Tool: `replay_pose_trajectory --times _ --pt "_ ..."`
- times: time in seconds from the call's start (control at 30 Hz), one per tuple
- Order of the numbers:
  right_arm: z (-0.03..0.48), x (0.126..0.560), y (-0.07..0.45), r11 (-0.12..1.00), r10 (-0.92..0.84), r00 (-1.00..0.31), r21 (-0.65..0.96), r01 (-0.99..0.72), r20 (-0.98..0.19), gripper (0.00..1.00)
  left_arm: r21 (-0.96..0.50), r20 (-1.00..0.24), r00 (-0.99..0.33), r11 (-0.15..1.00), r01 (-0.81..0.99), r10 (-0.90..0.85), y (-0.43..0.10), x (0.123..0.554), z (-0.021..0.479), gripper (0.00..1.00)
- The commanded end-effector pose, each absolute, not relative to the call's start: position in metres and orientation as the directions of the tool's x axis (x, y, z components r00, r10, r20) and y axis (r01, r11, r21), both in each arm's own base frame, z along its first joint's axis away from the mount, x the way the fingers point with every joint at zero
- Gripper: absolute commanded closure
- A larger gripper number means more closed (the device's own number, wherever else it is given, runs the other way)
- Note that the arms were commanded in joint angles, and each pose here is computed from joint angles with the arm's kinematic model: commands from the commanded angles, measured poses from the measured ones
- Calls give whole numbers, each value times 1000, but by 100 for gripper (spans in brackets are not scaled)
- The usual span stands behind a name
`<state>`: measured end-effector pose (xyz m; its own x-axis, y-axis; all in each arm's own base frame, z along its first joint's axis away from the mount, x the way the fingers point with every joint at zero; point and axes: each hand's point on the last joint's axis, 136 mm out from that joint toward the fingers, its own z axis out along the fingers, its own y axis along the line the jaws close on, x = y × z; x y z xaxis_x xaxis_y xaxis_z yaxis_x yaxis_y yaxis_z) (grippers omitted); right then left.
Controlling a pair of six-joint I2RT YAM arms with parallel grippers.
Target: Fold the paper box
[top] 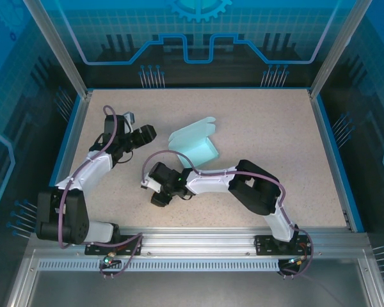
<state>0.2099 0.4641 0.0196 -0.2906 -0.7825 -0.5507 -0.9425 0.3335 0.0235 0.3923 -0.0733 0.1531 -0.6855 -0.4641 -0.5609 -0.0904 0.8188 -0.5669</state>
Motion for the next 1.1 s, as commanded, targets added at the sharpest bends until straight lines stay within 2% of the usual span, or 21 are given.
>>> replay_pose_trajectory --times 0.0,0.27,0.47,0.8,0.97,1.07 --pt "25 200 464 309 -787 -271 26 -951 -554 52 -567 -588 -678 823 -42 -440 -76 400 167 20" --pt "63 203 449 322 -746 -279 40 -946 -605 59 -567 -603 -654 822 -51 -456 -72 404 170 20" --pt "100 217 420 381 -689 -318 49 -923 -651 59 -579 -616 -633 815 -40 -469 -72 407 181 20" --pt "125 284 332 642 -524 -507 73 -763 -684 60 -628 -614 -610 778 -7 -501 -78 405 194 21" --pt "115 327 299 789 -428 -616 59 -612 -662 60 -631 -620 -607 776 8 -497 -80 404 200 21" --pt "99 345 295 832 -411 -645 25 -555 -644 60 -633 -616 -611 774 10 -497 -81 403 199 21"
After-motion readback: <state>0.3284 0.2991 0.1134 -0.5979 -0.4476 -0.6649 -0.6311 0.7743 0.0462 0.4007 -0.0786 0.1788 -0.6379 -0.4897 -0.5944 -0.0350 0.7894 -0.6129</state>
